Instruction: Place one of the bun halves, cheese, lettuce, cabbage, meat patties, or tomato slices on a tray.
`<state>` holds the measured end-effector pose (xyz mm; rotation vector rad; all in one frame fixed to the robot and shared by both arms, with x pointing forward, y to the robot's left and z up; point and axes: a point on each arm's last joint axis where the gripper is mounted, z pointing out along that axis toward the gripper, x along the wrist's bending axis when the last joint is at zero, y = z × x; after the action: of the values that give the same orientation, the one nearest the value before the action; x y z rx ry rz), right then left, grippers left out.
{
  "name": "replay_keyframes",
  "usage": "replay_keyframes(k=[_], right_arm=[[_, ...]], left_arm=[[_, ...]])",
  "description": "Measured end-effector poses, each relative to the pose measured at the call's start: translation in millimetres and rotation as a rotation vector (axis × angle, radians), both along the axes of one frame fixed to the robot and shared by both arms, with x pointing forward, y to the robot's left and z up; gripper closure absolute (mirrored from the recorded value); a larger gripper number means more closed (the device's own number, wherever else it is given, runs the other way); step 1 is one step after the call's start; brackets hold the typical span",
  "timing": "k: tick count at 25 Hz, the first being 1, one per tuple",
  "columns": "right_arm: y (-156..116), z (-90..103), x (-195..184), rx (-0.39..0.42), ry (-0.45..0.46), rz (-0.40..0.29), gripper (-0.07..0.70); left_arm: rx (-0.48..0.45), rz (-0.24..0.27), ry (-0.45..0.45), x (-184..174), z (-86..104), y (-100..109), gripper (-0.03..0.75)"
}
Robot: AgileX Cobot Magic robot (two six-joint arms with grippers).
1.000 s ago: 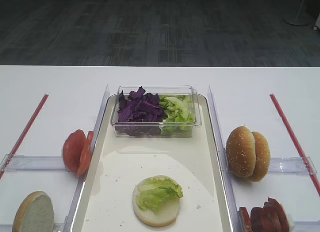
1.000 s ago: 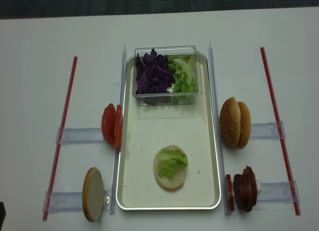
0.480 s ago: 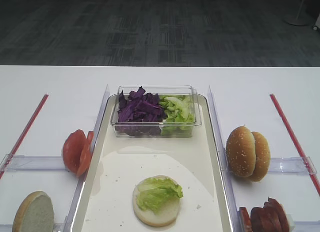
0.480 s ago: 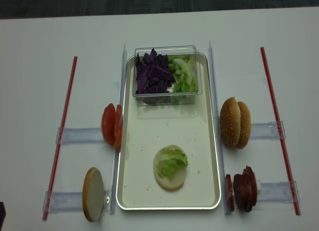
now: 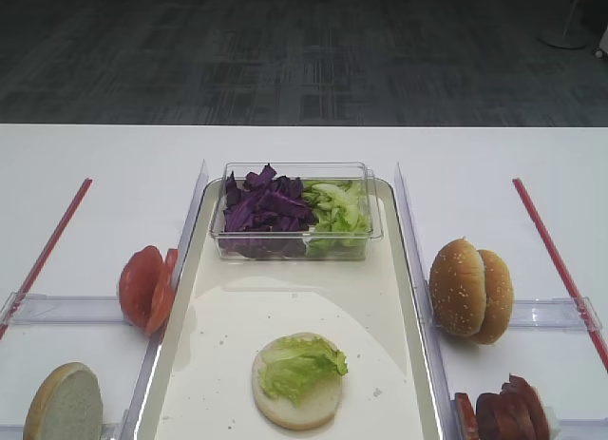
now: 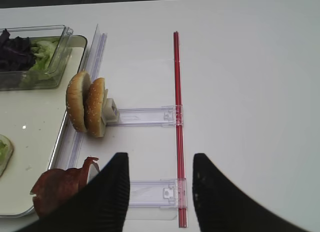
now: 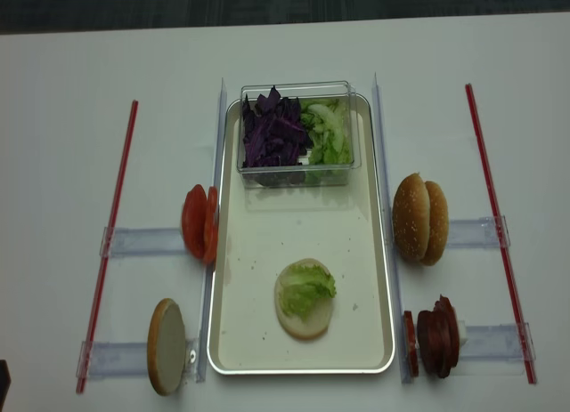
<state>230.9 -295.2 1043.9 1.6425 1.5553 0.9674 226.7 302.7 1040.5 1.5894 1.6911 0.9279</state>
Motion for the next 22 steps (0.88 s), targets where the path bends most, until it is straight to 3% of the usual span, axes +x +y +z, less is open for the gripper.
replay_keyframes(k=[22], right_arm=[[0.1, 0.2, 0.1, 0.001, -0.002, 0.001, 0.293]], left_arm=[[0.0, 0.0, 0.0, 0.0, 0.0, 0.0, 0.492]])
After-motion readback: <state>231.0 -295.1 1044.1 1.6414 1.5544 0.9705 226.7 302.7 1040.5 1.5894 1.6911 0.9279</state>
